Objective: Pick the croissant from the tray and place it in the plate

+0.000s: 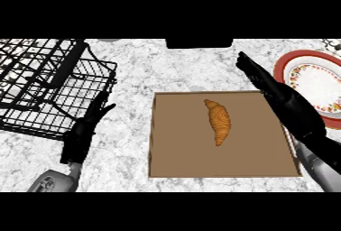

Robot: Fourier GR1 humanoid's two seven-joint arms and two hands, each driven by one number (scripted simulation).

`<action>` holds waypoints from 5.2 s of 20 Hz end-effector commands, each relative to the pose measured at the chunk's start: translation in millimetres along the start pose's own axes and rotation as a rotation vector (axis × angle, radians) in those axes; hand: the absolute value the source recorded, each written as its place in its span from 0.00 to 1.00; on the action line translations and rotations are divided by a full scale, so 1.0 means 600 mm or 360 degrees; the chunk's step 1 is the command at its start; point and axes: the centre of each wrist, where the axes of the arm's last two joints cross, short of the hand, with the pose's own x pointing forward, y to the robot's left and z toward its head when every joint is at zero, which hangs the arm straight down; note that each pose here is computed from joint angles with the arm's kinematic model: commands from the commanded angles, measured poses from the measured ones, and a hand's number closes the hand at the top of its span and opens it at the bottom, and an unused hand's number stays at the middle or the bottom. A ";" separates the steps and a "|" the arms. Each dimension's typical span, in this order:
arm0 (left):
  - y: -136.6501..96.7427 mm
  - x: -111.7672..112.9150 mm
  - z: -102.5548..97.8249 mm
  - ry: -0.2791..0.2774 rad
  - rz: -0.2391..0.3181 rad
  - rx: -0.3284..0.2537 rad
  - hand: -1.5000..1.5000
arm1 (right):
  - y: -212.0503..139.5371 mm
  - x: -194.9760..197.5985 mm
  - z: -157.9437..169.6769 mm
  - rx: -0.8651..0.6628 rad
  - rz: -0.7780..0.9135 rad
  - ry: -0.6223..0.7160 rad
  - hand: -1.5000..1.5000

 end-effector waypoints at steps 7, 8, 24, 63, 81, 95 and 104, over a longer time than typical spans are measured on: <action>-0.026 -0.022 0.039 0.0334 0.0226 -0.0071 0.50 | -0.192 0.048 -0.007 -0.0082 0.1034 0.0483 1.00; -0.022 -0.038 0.045 0.0444 0.0302 -0.0046 0.50 | -0.207 0.020 0.000 -0.0545 0.0902 0.0545 1.00; -0.017 -0.051 0.045 0.0549 0.0387 -0.0077 0.50 | -0.169 -0.024 0.009 -0.0168 0.0907 0.0789 0.00; -0.011 -0.053 0.065 0.0548 0.0385 -0.0066 0.50 | 0.121 -0.070 -0.047 0.0413 0.1352 0.1454 0.00; -0.006 -0.030 0.041 0.0548 0.0388 -0.0045 0.50 | 0.126 -0.134 -0.051 0.0752 0.1492 0.1455 1.00; -0.022 -0.039 0.046 0.0499 0.0398 -0.0097 0.50 | -0.004 -0.152 -0.099 -0.0474 0.1328 0.2232 1.00; -0.044 -0.016 0.031 0.0413 0.0334 -0.0217 0.50 | -0.109 -0.092 -0.177 -0.1789 0.1570 0.2252 1.00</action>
